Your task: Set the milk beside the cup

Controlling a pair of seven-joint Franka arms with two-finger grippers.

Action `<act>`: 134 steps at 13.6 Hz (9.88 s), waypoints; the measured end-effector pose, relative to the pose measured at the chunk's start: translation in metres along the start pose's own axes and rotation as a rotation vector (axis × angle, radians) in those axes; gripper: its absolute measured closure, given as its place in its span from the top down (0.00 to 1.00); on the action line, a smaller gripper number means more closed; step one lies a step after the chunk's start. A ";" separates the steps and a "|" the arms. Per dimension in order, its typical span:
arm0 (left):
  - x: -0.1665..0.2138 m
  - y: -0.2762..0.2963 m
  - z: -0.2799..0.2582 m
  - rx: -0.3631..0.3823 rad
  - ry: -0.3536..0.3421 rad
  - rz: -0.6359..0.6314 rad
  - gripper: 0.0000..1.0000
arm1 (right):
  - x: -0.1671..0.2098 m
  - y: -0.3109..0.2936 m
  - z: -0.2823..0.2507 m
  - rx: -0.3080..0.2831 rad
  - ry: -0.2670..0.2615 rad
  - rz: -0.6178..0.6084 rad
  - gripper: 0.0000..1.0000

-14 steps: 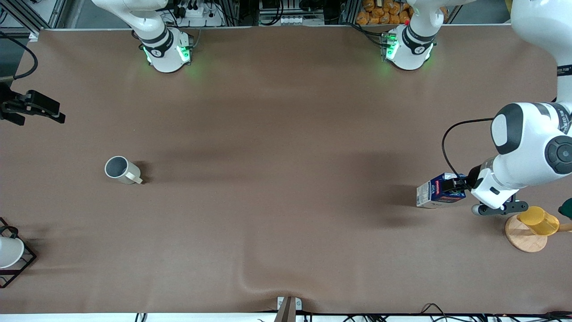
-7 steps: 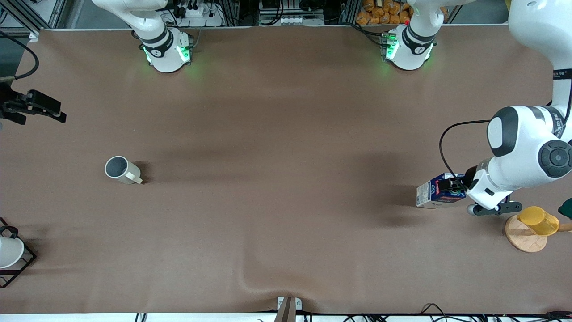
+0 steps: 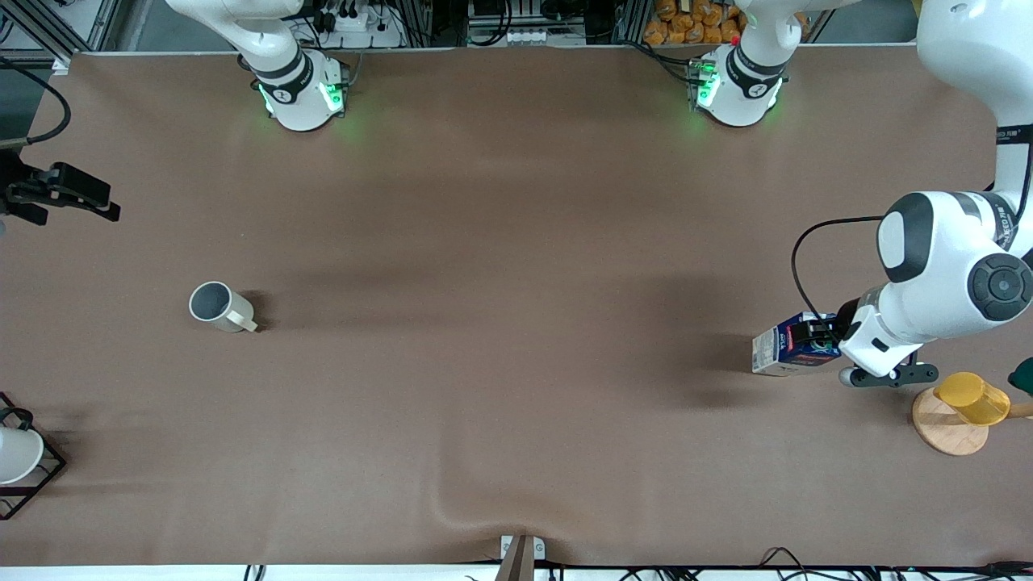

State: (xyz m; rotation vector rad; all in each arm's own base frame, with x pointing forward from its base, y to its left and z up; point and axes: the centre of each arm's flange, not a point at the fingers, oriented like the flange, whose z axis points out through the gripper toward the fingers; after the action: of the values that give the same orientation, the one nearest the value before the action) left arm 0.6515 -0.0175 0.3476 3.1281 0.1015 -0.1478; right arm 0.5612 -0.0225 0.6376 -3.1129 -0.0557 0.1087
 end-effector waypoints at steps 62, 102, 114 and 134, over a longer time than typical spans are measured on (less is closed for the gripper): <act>-0.049 0.213 -0.115 -0.028 0.070 -0.290 0.59 | 0.053 -0.069 0.319 0.020 -0.106 -0.276 0.04; -0.232 0.442 -0.081 -0.010 -0.087 0.292 0.61 | -0.001 0.001 0.051 -0.053 0.037 0.008 1.00; -0.256 0.515 -0.018 0.041 0.023 0.453 0.63 | -0.015 0.028 0.019 -0.054 0.114 0.096 1.00; -0.192 0.479 -0.101 -0.054 0.222 0.358 1.00 | -0.017 0.031 0.026 -0.050 0.051 0.116 1.00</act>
State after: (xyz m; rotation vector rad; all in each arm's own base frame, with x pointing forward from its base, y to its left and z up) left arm 0.5011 -0.5065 0.4692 3.0313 -0.4429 0.2016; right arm 0.5431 -0.0537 0.6117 -3.1661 0.1255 0.0313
